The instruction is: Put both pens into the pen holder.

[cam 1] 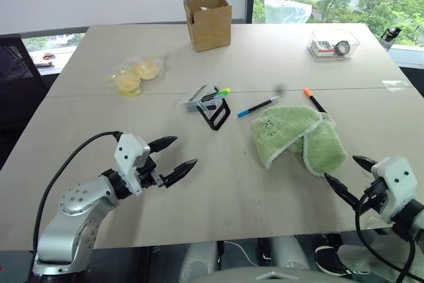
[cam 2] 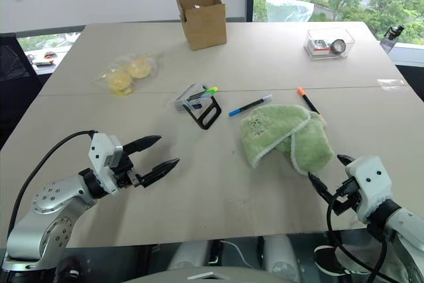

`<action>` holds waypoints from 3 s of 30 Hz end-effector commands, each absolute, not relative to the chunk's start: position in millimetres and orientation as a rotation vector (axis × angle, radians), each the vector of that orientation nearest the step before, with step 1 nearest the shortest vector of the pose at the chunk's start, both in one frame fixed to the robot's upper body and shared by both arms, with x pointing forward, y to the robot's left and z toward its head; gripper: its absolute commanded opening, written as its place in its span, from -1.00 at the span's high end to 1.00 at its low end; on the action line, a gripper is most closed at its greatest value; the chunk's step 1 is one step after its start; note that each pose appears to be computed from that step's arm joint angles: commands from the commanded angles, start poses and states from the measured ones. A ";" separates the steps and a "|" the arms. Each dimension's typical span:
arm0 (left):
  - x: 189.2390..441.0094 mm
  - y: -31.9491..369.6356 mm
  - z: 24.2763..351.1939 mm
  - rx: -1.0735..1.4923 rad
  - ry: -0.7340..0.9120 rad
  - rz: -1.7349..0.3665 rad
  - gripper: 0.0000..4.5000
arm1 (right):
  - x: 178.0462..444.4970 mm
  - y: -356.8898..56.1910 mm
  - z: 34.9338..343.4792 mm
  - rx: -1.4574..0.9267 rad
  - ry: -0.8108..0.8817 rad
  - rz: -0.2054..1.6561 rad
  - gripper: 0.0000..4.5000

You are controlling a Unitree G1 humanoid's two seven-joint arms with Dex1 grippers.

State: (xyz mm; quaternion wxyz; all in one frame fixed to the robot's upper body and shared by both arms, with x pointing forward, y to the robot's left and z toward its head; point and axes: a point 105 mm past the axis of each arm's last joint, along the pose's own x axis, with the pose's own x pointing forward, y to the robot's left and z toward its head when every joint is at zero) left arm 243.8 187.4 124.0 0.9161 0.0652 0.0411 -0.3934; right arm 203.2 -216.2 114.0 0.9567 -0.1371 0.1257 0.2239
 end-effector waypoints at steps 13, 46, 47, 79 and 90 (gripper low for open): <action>244.0 139.6 160.1 0.268 -0.071 -1.098 -0.99 | 278.0 -173.4 137.2 -0.222 0.292 0.488 -1.00; 248.1 103.2 178.0 0.194 -0.151 -1.156 -1.00 | 254.0 -276.4 243.2 -0.069 0.106 0.205 0.99; 249.3 101.9 178.9 0.191 -0.154 -1.159 -1.00 | 252.2 -288.9 237.9 -0.102 0.151 0.145 0.99; 249.5 100.3 188.2 0.217 -0.126 -1.124 -1.00 | 411.2 -242.8 138.5 -0.292 0.535 0.328 -0.97; 248.7 100.0 185.3 0.149 -0.086 -1.059 -1.00 | 405.8 -256.3 116.7 -0.247 0.656 0.366 0.96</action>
